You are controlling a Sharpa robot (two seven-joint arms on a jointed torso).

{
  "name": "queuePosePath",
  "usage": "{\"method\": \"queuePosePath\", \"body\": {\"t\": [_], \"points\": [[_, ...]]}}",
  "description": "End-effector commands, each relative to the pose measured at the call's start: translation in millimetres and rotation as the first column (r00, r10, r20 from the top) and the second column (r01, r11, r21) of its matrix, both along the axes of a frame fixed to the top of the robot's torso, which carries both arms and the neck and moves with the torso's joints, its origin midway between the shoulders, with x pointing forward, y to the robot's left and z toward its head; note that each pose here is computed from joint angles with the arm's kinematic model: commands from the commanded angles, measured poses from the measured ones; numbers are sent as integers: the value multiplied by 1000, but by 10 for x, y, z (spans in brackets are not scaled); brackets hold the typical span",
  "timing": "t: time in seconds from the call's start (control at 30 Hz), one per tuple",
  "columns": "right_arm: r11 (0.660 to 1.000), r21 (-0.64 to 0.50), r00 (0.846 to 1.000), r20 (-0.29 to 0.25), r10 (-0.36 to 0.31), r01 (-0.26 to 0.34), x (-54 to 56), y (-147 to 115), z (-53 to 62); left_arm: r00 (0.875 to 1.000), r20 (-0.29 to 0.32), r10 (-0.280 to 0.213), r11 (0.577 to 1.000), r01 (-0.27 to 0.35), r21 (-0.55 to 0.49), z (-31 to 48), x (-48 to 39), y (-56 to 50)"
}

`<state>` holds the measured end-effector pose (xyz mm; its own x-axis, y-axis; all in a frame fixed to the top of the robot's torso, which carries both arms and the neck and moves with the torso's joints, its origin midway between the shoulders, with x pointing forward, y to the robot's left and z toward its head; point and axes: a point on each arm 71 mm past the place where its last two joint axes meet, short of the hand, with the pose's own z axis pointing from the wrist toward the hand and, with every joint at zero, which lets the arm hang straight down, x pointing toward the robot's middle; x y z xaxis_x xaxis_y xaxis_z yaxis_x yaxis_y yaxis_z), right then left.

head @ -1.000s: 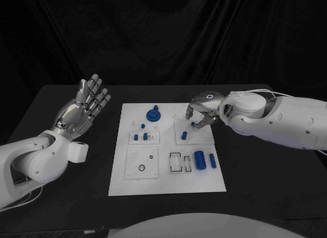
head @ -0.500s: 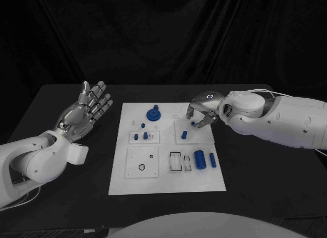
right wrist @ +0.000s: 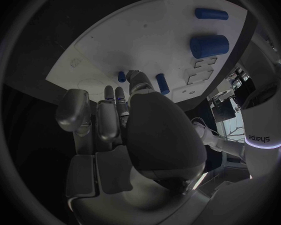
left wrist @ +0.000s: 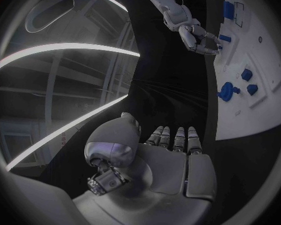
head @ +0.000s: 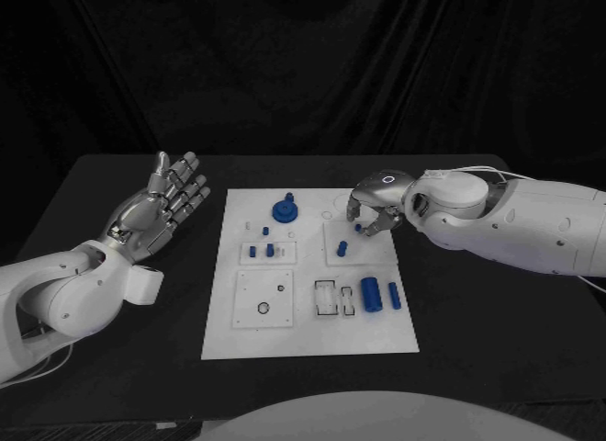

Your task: Assemble the parts on the task board

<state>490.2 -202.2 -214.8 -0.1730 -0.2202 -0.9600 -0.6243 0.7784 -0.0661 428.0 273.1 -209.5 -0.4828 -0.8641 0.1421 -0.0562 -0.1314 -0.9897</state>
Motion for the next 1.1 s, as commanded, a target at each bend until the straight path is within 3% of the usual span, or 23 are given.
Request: {"method": "queuePosePath", "body": {"t": [0.03,1.1], "points": [[1000,11,1000,16,-3,2,8,-2,-9,1000,-3,-16,1000,16,3,-2,-10,-16],[1000,4,999,-27,27,-27,0,34,-133,1000,-9,-19,1000,19,7,-15,8,-6]]}}
